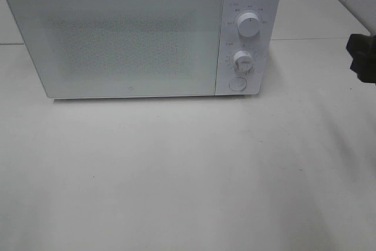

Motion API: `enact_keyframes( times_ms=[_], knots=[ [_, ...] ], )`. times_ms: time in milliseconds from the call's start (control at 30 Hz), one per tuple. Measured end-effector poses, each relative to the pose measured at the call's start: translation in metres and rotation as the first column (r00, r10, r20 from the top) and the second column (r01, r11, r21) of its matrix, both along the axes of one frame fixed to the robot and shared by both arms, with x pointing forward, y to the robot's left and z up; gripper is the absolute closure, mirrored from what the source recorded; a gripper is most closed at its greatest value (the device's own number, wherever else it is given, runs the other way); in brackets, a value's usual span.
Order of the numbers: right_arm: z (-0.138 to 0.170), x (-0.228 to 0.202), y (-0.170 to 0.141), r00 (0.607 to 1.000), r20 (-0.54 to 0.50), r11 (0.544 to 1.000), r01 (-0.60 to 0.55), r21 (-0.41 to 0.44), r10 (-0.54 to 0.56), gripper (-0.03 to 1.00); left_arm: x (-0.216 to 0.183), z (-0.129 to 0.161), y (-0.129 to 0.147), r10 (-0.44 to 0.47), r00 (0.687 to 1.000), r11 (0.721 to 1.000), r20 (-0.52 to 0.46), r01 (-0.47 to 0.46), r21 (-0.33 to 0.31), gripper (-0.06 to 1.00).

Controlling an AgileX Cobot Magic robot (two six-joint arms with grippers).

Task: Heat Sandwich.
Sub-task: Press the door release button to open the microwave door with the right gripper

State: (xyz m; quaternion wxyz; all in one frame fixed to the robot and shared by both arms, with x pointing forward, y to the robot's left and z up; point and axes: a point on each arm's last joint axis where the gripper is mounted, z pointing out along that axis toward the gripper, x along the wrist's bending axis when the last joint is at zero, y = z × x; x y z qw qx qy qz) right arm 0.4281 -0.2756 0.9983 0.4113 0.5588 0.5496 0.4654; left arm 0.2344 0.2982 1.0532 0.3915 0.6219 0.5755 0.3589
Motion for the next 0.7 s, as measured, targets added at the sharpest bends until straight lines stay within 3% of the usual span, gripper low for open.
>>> enact_keyframes(
  times_ms=[700],
  knots=[
    [-0.061,0.009,0.075,0.994,-0.094,0.992,-0.073,-0.102,0.063,0.20,0.000,0.000,0.000,0.000,1.000,1.000,0.000,0.000,0.000,-0.05]
  ],
)
